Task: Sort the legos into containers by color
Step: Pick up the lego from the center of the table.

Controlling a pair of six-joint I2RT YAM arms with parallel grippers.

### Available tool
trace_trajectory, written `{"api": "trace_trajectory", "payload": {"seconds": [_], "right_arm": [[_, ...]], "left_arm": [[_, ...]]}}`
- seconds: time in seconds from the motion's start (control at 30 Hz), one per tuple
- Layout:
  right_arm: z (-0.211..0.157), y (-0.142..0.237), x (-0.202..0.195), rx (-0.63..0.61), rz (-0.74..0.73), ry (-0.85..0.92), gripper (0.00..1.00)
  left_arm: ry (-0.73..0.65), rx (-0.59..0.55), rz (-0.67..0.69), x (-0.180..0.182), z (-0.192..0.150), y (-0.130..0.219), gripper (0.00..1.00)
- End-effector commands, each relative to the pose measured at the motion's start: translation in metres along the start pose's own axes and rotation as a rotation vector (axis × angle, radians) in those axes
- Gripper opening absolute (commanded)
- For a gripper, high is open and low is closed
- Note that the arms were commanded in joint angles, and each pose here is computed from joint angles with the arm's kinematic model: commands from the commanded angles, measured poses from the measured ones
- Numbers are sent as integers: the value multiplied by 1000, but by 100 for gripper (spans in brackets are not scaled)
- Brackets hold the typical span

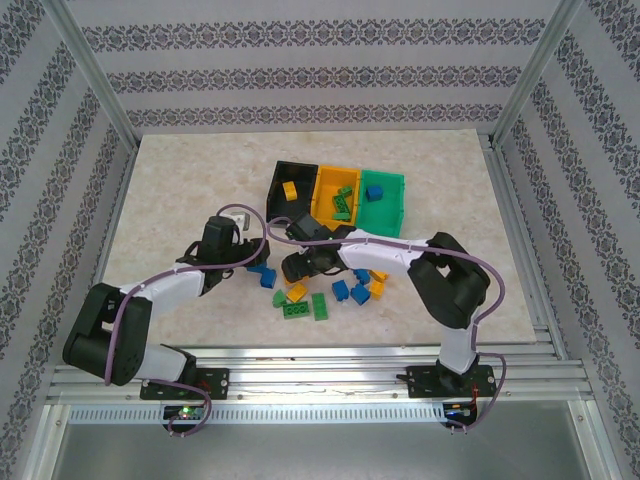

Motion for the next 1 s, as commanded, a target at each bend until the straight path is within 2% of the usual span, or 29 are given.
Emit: {"api": "trace_trajectory", "payload": {"seconds": [0.0, 0.1, 0.27, 0.37, 0.6, 0.87, 0.9, 0.97], "right_arm": [[5, -1, 3, 9, -6, -29, 64], [1, -7, -2, 27, -42, -34, 59], [0, -5, -6, 20, -49, -43, 45], [5, 0, -8, 3, -45, -46, 41], [42, 28, -3, -115, 5, -41, 41], [127, 59, -14, -351, 13, -56, 41], [136, 59, -17, -377, 7, -55, 42], [156, 59, -21, -424, -14, -46, 56]], "left_arm": [[25, -45, -14, 2, 5, 4, 55], [27, -46, -20, 2, 5, 4, 55], [31, -45, -20, 2, 4, 4, 55], [33, -44, -23, 2, 4, 4, 55], [31, -43, -23, 3, 4, 3, 55], [19, -47, -37, 1, 5, 5, 55], [19, -49, -41, 1, 6, 5, 55], [9, -50, -64, -1, 6, 5, 55]]}}
Point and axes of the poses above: each hand's point on the last joint's axis, 136 mm out from that joint toward the fingers, its own y axis back along the fingers, its own x axis along the line the jaws close on, z = x × y, the point moved 10 cm from there along y, back along the fingers, and after that the axes turned 5 degrees about -y, right-handed, at the moved point
